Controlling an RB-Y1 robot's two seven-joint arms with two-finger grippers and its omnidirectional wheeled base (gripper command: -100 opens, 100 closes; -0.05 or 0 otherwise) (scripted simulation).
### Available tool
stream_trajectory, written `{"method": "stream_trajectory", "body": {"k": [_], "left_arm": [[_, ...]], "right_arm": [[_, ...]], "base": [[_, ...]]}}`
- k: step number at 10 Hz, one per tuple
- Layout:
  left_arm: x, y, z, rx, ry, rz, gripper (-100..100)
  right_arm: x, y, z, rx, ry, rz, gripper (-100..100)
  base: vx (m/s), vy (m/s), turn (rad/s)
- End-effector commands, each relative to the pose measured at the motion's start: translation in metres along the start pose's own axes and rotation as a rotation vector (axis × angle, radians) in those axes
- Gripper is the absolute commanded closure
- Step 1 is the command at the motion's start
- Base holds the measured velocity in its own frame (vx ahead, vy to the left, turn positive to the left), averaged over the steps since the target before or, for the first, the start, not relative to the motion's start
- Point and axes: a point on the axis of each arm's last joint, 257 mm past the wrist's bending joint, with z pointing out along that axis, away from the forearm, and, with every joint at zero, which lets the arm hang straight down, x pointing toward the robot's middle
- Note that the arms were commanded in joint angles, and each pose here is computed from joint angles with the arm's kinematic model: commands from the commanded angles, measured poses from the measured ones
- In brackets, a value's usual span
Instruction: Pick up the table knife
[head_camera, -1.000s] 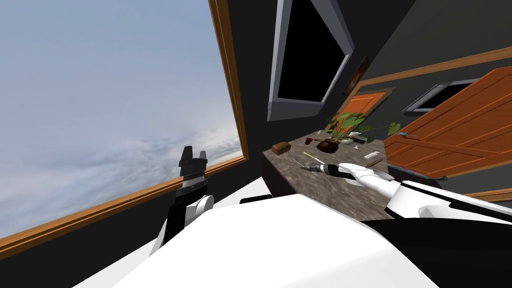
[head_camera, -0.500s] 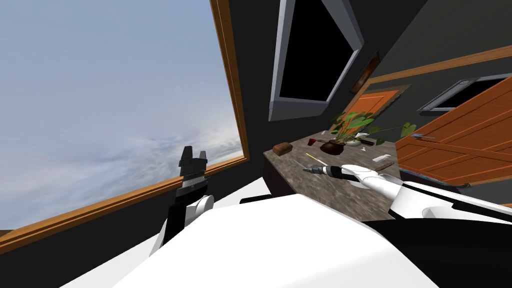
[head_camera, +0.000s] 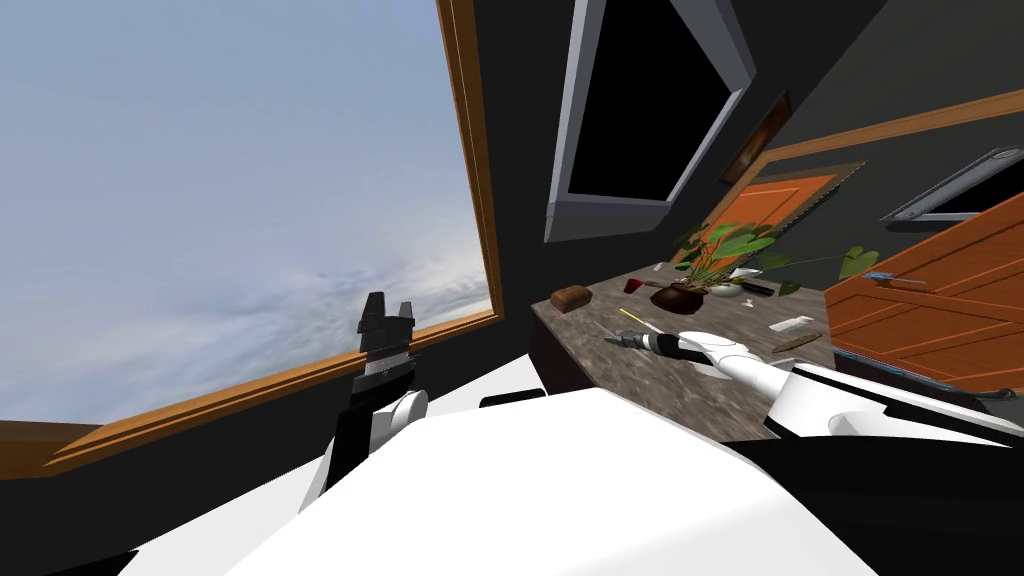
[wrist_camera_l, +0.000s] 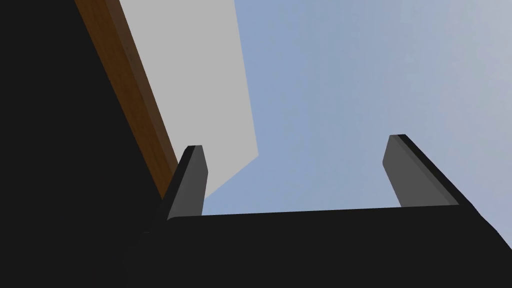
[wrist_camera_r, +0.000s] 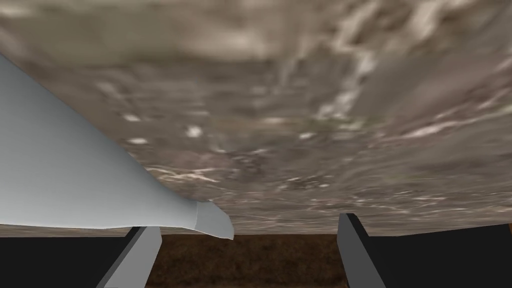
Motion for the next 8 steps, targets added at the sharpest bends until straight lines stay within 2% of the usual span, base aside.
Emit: {"method": "stream_trajectory", "body": {"k": [1,5,6,7,8], "left_arm": [[0.000,0.000,0.000,0.000,0.000,0.000,0],[0.000,0.000,0.000,0.000,0.000,0.000,0],[0.000,0.000,0.000,0.000,0.000,0.000,0],[0.000,0.000,0.000,0.000,0.000,0.000,0],[0.000,0.000,0.000,0.000,0.000,0.000,0]], "right_arm": [[0.000,0.000,0.000,0.000,0.000,0.000,100],[-0.001,0.000,0.000,0.000,-0.001,0.000,100],[-0.001,0.000,0.000,0.000,-0.001,0.000,0],[-0.005,0.003,-0.008,-0.026,0.003,-0.025,100],[-0.006,0.004,-0.010,-0.036,0.004,-0.034,100]], "base": [[0.000,0.000,0.000],[0.001,-0.001,-0.001],[0.000,0.000,0.000],[0.002,-0.051,-0.184],[0.014,-0.060,-0.196]]}}
